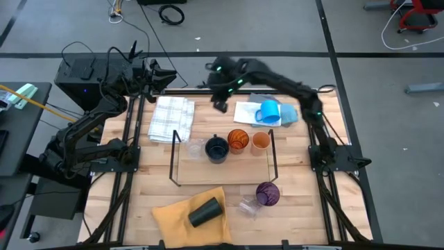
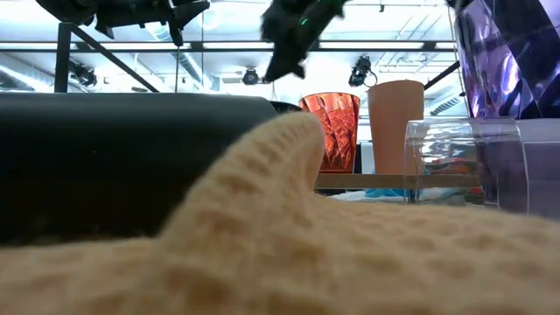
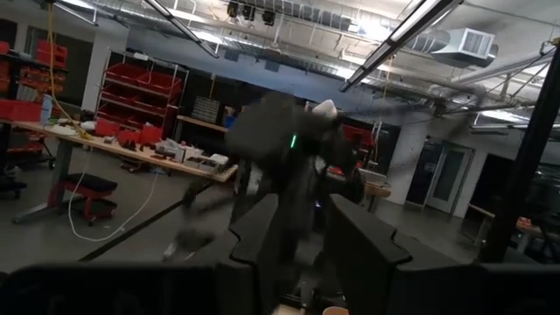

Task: Stack small to large cups/mugs on shelf
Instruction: Put the purple cup on the shelf aligned with the orange cup

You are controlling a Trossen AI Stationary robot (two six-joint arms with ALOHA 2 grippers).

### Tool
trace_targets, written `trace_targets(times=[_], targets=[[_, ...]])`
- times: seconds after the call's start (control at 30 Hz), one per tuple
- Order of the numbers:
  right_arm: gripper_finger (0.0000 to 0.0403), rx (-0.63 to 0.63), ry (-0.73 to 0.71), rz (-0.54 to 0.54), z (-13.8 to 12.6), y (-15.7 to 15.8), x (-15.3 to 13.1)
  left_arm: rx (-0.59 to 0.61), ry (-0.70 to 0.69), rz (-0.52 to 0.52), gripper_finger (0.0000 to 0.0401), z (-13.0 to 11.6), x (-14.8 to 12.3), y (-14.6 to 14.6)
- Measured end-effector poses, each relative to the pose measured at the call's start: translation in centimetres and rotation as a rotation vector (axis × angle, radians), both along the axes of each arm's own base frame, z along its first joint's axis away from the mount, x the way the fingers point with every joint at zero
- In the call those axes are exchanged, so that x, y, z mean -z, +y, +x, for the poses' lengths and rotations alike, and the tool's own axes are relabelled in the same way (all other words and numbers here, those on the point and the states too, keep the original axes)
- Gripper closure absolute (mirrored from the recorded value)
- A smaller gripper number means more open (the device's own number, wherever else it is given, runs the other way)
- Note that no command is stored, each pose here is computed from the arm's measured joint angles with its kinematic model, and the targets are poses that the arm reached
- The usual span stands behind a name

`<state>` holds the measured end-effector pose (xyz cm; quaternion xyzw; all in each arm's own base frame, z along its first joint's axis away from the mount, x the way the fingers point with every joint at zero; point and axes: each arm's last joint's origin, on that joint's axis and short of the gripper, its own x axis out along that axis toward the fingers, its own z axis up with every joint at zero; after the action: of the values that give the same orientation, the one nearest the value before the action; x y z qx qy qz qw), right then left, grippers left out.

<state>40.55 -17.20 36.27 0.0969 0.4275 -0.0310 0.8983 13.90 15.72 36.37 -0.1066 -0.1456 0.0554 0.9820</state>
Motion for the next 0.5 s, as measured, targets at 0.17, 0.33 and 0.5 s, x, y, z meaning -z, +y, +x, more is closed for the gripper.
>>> trace_targets(times=[0.17,0.33,0.5], targets=[[0.0383,-0.013,-0.025,0.009,-5.1,2.2,-5.4,-0.002,0.001,0.006,0.0294,0.0,0.0,0.0],[0.0383,-0.126,0.003,0.094,-9.3,6.0,-8.4,0.000,-0.001,0.008,0.0294,0.0,0.0,0.0],[0.0383,-0.109,0.013,0.165,-11.9,10.0,-10.6,0.002,-0.003,0.013,0.0294,0.0,-0.1,-0.1]])
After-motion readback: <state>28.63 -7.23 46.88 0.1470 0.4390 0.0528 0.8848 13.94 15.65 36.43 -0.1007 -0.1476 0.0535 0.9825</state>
